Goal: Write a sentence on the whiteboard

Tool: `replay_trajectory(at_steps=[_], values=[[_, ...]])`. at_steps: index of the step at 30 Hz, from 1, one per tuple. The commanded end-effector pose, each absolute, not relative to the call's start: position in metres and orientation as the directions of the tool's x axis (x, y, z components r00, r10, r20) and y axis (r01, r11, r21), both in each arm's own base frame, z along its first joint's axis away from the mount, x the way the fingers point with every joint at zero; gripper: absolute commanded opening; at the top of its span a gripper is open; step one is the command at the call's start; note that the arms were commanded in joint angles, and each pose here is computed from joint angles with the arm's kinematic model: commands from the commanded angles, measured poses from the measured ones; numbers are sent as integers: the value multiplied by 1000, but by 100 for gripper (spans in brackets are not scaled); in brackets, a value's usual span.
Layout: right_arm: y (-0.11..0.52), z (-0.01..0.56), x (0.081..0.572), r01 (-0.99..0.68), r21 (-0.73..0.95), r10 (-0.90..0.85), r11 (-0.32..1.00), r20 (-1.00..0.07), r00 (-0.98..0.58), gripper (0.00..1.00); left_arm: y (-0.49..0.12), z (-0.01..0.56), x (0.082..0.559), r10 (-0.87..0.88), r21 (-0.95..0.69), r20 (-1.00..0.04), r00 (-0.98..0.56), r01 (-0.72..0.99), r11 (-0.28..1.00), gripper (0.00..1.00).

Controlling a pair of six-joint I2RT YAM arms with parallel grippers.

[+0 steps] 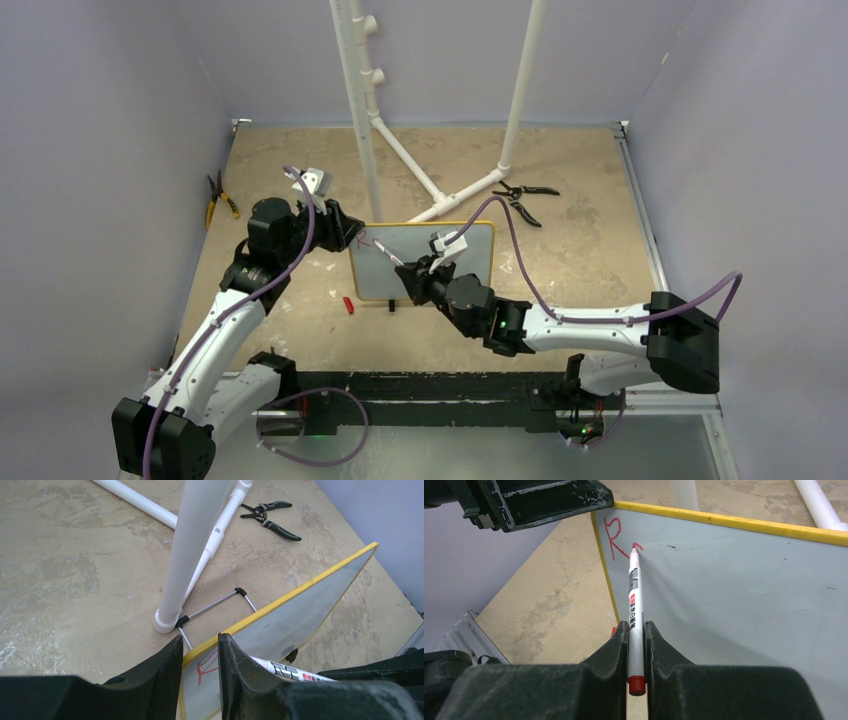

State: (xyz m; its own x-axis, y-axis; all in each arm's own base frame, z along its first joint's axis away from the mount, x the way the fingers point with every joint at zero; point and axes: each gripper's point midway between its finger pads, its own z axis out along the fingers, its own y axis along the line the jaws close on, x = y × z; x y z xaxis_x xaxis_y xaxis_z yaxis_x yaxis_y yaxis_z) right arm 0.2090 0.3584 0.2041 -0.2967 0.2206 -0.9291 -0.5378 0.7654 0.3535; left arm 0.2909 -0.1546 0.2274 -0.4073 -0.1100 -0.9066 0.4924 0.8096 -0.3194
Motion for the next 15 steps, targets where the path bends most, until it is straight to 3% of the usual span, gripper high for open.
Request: replay_trajectory(at_steps=[1, 15], values=[[350, 195, 215, -496, 345, 215, 797, -929, -302, 0, -156, 224, 288, -109, -328, -902, -418, 497, 803, 29], [337, 216, 224, -435, 386, 300, 814, -919, -255, 0, -156, 223, 288, -108, -328, -901, -420, 497, 804, 29]])
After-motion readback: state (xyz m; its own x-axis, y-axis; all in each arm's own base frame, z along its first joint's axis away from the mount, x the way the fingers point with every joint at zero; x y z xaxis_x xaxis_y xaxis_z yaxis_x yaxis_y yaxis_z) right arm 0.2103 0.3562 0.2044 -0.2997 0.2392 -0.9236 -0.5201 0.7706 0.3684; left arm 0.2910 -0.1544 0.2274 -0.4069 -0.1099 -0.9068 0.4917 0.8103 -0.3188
